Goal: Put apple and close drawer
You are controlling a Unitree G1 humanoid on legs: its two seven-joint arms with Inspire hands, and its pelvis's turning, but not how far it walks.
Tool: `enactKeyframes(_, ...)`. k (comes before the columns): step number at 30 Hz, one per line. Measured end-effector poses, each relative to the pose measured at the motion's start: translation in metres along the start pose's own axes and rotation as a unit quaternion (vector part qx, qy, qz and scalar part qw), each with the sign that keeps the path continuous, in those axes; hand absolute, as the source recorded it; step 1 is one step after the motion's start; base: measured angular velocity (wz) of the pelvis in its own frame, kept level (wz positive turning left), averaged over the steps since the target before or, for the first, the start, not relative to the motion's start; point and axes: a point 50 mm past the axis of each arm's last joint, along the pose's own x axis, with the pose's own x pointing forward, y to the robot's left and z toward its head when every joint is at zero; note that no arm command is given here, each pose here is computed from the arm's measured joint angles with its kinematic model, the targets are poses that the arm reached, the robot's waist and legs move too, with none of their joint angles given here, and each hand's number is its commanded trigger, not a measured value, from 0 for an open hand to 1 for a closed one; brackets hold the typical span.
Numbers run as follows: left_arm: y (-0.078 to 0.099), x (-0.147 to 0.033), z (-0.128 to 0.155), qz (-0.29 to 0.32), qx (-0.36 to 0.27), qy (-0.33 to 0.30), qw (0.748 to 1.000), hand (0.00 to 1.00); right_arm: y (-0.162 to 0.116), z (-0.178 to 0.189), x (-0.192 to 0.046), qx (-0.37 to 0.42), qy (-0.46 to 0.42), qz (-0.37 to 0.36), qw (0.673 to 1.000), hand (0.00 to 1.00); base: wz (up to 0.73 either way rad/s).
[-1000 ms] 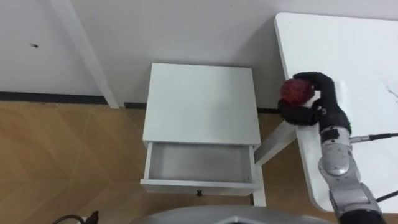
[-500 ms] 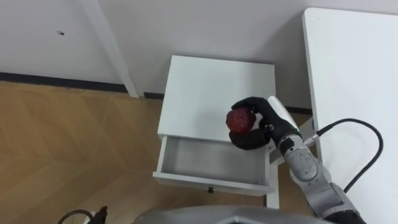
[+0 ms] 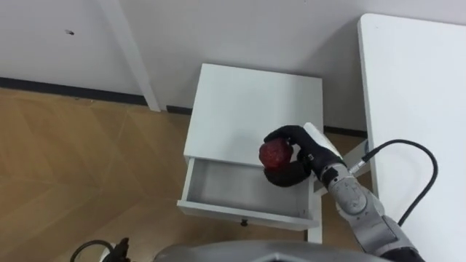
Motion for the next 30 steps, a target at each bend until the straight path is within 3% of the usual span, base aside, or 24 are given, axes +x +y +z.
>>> enactKeyframes(21,0.001,0.001,0.007,-0.004,0.004,-0.008,1.0,0.0,0.008,-0.01,-0.001,-0.047,0.025,0.027,0.998,0.0,0.02)
enactKeyframes(30,0.006,0.001,0.011,0.01,-0.005,-0.02,1.0,0.0,0.015,-0.037,-0.006,-0.043,0.081,0.021,0.996,0.0,0.0)
